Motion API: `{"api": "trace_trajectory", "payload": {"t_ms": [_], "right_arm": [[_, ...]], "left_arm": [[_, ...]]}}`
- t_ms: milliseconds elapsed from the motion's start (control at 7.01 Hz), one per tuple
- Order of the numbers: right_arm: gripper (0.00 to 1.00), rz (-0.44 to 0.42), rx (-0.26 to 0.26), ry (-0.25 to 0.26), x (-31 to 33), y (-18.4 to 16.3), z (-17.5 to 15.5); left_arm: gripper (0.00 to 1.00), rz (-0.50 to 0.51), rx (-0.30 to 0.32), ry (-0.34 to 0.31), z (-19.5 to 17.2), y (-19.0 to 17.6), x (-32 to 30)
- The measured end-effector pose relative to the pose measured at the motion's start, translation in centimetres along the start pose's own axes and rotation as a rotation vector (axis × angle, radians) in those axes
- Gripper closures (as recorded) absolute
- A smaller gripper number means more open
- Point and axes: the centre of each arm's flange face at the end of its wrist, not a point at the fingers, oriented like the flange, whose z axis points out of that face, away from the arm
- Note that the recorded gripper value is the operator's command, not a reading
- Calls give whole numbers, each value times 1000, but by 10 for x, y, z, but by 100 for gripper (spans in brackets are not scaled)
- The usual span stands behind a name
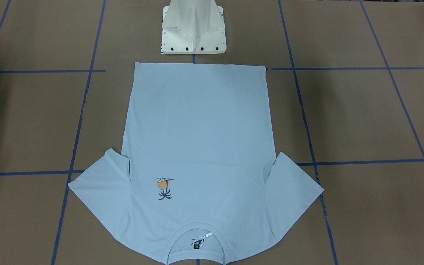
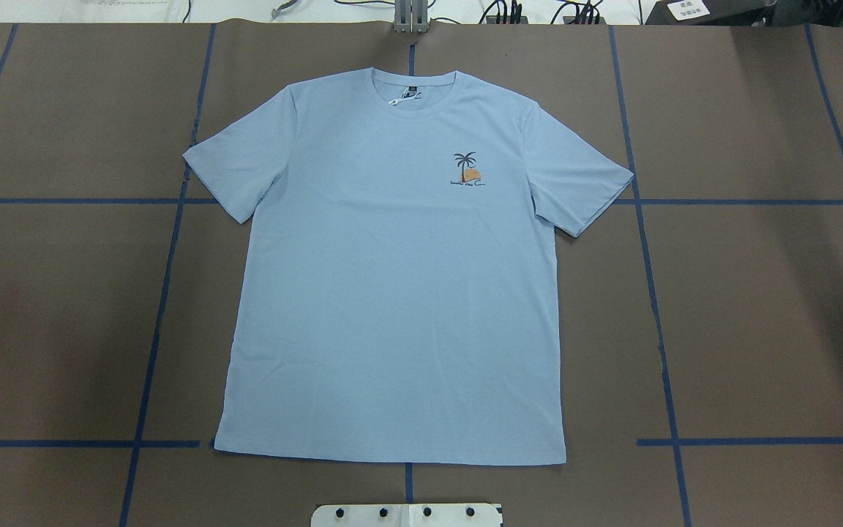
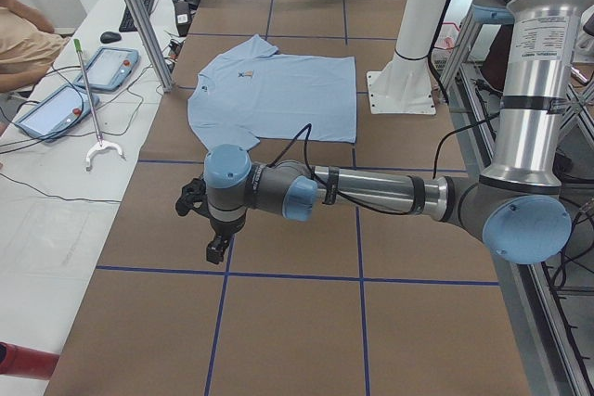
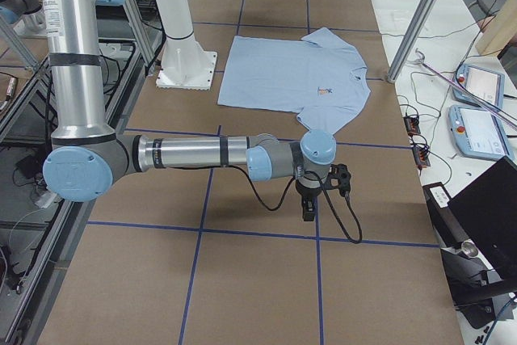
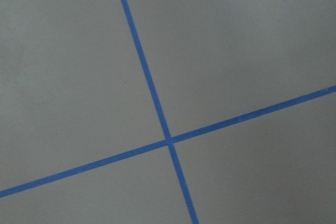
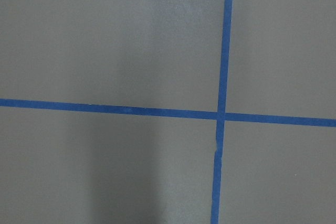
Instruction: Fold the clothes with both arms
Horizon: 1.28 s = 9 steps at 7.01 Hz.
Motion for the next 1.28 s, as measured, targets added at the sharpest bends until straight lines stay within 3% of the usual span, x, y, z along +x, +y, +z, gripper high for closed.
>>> {"api": "trace_trajectory", "payload": {"t_ms": [713,998,1283], "right_arm": [[0,5,-10,-20,2,4,5],[0,5,-20,-87,1,6,12],[0,-58,5,-135,-18,3,16]], "left_arm": [[0,2,1,-5,-5,14,6],[0,11,14,-2,-10,15,12],[0,20,25,7,-9,16,12]]}}
